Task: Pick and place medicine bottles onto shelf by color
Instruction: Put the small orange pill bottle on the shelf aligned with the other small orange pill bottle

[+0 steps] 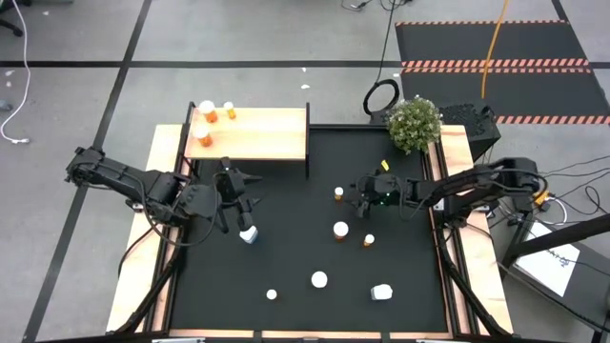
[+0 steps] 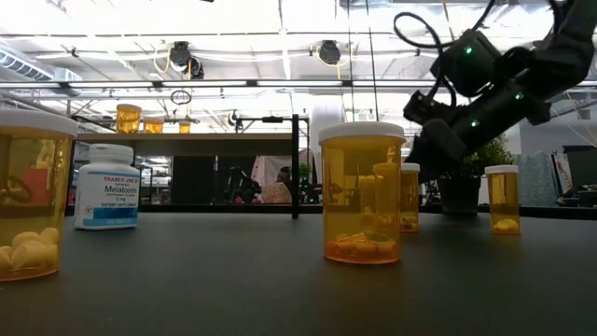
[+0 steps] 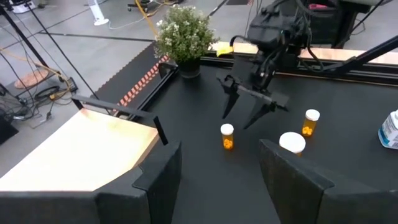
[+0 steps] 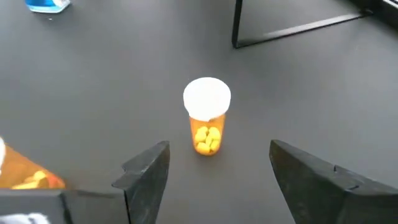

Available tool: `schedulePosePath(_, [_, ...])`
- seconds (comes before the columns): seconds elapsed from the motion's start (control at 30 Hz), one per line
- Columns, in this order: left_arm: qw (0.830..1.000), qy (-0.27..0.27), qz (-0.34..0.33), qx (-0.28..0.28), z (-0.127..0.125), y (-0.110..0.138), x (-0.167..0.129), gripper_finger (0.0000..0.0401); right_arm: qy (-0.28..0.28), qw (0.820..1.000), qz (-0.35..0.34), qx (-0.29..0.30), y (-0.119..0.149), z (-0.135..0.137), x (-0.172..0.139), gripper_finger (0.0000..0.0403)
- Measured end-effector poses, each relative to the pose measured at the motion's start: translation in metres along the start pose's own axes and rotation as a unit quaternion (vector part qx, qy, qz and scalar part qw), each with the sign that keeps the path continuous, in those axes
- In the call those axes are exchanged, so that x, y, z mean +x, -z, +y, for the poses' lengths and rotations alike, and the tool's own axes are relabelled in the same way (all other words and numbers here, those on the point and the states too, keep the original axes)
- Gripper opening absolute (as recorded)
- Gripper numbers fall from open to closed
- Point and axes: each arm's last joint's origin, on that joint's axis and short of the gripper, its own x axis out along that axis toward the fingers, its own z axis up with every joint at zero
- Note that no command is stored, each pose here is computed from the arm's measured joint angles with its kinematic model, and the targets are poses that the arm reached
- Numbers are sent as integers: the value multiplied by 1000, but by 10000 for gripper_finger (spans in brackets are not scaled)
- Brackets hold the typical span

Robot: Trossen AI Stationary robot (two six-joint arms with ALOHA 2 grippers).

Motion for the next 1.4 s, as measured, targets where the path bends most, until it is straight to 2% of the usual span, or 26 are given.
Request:
schedulePosePath(0.47, [1000, 2, -1, 4, 0, 0, 0, 214, -19, 1000, 9, -8, 15, -2, 24, 199])
schedulePosePath(0.73, [1000, 2, -1, 4, 0, 0, 0, 214, -26, 1000, 11, -7, 21, -2, 36, 174])
schedulePosePath(1.03, [1000, 2, -2, 7, 0, -1, 0, 214, -24, 1000, 11, -10, 14, 1, 60, 150])
schedulePosePath(1.4, [1000, 3, -2, 11, 0, -1, 0, 214, -24, 1000, 15, -12, 12, 1, 59, 85])
